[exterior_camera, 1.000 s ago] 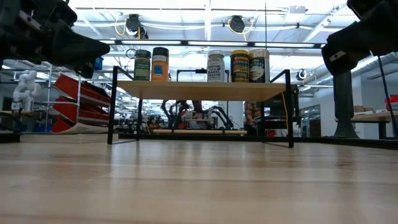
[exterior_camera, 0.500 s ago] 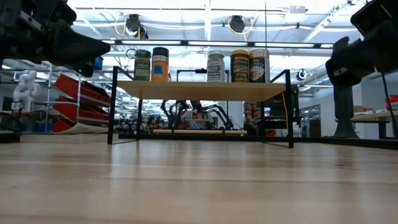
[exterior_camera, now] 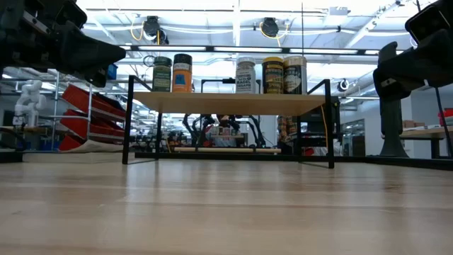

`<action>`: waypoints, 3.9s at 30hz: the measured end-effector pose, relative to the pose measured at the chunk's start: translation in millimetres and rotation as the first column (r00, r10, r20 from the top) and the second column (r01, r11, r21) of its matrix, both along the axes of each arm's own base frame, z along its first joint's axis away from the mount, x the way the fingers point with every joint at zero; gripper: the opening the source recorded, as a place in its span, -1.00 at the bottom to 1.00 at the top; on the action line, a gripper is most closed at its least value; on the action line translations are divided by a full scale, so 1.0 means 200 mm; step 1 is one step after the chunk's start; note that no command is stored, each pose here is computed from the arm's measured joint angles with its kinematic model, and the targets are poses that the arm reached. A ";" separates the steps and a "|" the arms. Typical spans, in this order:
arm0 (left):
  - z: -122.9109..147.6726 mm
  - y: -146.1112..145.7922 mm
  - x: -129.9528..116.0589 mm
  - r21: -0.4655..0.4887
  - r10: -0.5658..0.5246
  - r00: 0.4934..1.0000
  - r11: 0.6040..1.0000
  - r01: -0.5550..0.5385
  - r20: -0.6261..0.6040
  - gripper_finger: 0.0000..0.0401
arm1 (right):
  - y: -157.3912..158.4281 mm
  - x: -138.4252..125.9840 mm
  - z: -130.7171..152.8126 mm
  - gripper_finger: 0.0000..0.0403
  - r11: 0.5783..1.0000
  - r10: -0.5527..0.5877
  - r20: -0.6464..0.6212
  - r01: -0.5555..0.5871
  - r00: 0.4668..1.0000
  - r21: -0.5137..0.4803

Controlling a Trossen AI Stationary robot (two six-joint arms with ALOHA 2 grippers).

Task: Shelf spices
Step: Return to Home Position

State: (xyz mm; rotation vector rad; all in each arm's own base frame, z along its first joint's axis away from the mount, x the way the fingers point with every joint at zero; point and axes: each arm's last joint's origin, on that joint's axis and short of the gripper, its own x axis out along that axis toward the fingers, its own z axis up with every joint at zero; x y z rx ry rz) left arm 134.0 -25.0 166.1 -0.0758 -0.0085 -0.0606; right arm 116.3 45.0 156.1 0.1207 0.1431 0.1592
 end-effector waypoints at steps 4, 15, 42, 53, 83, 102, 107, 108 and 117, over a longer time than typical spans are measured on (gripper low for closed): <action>0.00 0.00 0.00 -0.021 0.000 1.000 1.000 0.000 -0.002 -0.97 | -0.02 -0.02 0.01 -1.00 1.000 -0.006 0.009 0.006 1.000 -0.010; 0.00 0.00 0.00 -0.024 0.000 1.000 1.000 0.000 -0.002 -0.97 | -0.08 -0.04 0.04 -1.00 0.999 -0.019 0.081 0.023 0.997 -0.049; 0.01 0.01 -0.01 -0.002 0.035 0.999 0.999 -0.035 0.015 -0.97 | -0.21 -0.06 0.06 -1.00 0.994 -0.091 0.139 0.099 0.986 -0.053; 0.02 0.01 -0.02 0.024 0.041 0.999 0.999 -0.042 0.024 -0.97 | -0.22 -0.07 0.05 -1.00 0.987 -0.142 0.111 0.149 0.984 -0.057; 0.03 0.03 -0.17 0.078 -0.046 0.997 0.996 0.041 0.062 -0.97 | -0.21 -0.08 0.05 -1.00 0.990 -0.133 0.125 0.139 0.983 -0.039; 0.03 0.08 -0.19 0.113 -0.020 0.998 0.994 0.013 0.062 -0.97 | -0.21 -0.08 0.05 -1.00 0.993 -0.109 0.127 0.115 0.986 -0.034; 0.01 0.09 -0.19 0.116 -0.031 0.999 0.993 0.026 0.037 -0.97 | -0.21 -0.08 0.05 -1.00 0.993 -0.111 0.124 0.115 0.986 -0.024; 0.01 0.09 -0.18 0.113 -0.025 0.999 0.993 0.022 0.027 -0.97 | -0.21 -0.08 0.05 -1.00 0.993 -0.111 0.124 0.115 0.986 -0.024; 0.01 0.10 -0.18 0.106 -0.009 1.000 0.994 0.007 0.018 -0.97 | -0.21 -0.08 0.05 -1.00 0.993 -0.111 0.124 0.115 0.986 -0.026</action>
